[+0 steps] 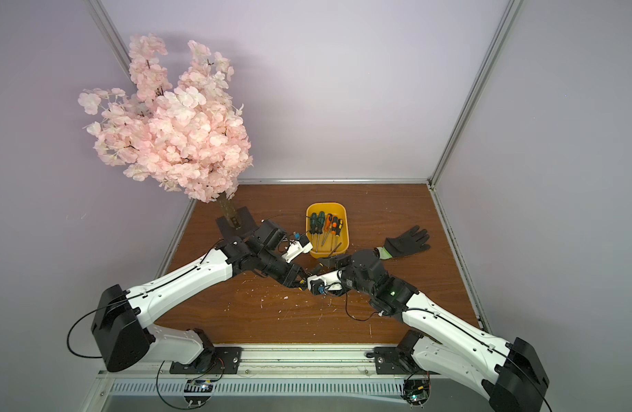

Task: Put the screwdriver on the desktop into the storage box
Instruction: Pick up the screwdriver from the center of the board.

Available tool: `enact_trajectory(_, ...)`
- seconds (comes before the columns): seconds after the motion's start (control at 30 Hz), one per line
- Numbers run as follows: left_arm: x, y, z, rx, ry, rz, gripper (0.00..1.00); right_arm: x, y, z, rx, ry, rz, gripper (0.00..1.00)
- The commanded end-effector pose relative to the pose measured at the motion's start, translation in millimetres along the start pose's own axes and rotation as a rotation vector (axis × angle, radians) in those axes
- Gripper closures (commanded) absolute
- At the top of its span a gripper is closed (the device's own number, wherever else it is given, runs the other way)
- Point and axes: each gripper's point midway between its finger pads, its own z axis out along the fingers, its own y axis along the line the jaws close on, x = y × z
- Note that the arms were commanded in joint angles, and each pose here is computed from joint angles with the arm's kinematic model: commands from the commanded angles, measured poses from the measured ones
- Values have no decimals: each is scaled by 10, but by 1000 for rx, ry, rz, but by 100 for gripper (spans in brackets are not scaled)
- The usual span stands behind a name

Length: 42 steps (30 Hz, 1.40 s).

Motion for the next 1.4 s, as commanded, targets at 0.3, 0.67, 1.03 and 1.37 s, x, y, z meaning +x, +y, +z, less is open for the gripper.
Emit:
enact_trajectory(0.3,-49,-232,-58,70,4,65,93,-182,-30,53,-50,-30,-39,46)
enact_trajectory(0.67,8,-148,-43,33,19,62,94,-225,-5,89,-73,-32,-40,68)
enact_trajectory(1.03,-101,-133,-138,-25,-27,80,74,-203,11,121,-69,0,-14,98)
enact_trajectory(1.37,-474,334,-947,-340,-351,-21,28,-27,-168,112,66,68,158,100)
